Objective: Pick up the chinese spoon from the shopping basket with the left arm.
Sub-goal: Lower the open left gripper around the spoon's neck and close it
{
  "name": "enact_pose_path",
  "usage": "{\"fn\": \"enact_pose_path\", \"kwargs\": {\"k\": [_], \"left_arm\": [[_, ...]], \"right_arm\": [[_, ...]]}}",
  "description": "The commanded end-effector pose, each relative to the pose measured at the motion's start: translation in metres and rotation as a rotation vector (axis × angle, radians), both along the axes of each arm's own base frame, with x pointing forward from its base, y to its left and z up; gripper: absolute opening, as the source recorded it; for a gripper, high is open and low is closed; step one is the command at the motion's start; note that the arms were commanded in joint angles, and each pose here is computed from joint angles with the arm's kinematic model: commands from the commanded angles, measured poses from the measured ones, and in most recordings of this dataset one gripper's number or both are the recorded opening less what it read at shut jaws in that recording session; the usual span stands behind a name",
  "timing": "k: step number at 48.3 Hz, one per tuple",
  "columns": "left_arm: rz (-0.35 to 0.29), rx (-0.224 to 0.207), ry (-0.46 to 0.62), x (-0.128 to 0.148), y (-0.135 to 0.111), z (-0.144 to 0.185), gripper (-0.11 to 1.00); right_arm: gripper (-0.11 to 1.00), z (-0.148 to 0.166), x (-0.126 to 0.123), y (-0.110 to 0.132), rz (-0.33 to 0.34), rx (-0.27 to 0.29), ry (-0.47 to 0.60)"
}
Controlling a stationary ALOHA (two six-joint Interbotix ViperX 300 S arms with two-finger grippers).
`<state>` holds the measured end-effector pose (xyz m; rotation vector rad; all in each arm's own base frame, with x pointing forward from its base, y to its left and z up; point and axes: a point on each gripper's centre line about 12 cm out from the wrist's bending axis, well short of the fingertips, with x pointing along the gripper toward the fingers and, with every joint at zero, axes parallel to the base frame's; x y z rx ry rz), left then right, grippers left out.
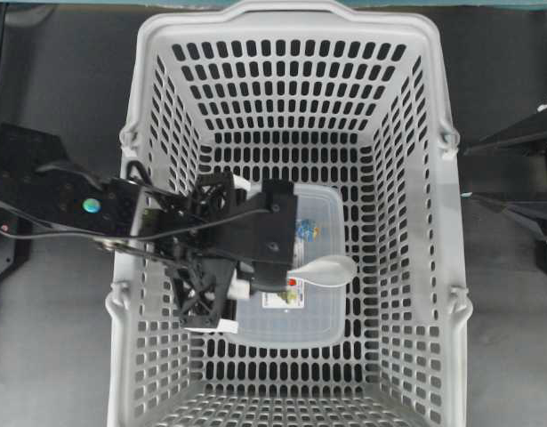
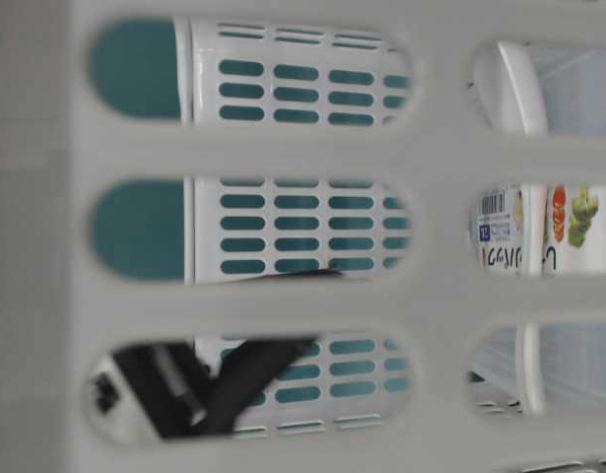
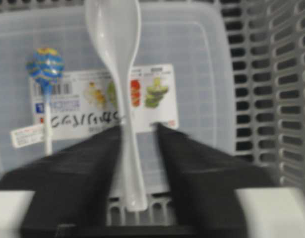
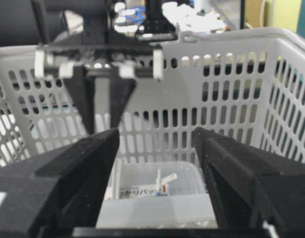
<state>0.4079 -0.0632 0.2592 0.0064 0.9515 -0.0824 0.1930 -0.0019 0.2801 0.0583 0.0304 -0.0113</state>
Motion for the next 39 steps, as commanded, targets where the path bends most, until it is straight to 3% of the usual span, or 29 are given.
{"fn": "enact_pose_path", "kwargs": {"k": [1, 7, 11, 23, 33, 39], "left_arm": [[-0.005, 0.004, -0.002, 0.006, -0.002, 0.0, 0.5], [-0.004, 0.009, 0.043, 0.018, -0.005, -0.02, 0.83], [-0.007, 0.012, 0.063, 0.024, -0.008, -0.03, 0.91], [-0.002, 0.021, 0.13, 0.031, -0.008, -0.06, 0.86], [0.0, 0.024, 0.15, 0.028, -0.007, -0.066, 0.81], [0.002, 0.027, 0.166, 0.025, -0.006, -0.068, 0.58]], "right_arm": [[0.6, 0.005, 0.001, 0.001, 0.003, 0.001, -0.018], [0.6, 0.006, 0.001, 0.001, 0.003, 0.001, -0.021], [0.6, 0.007, 0.001, 0.001, 0.003, 0.001, -0.028], [0.6, 0.007, 0.001, 0.0, 0.002, 0.004, -0.031], [0.6, 0.006, 0.001, 0.0, 0.002, 0.003, -0.029], [0.6, 0.005, 0.001, 0.001, 0.002, 0.004, -0.026]]}}
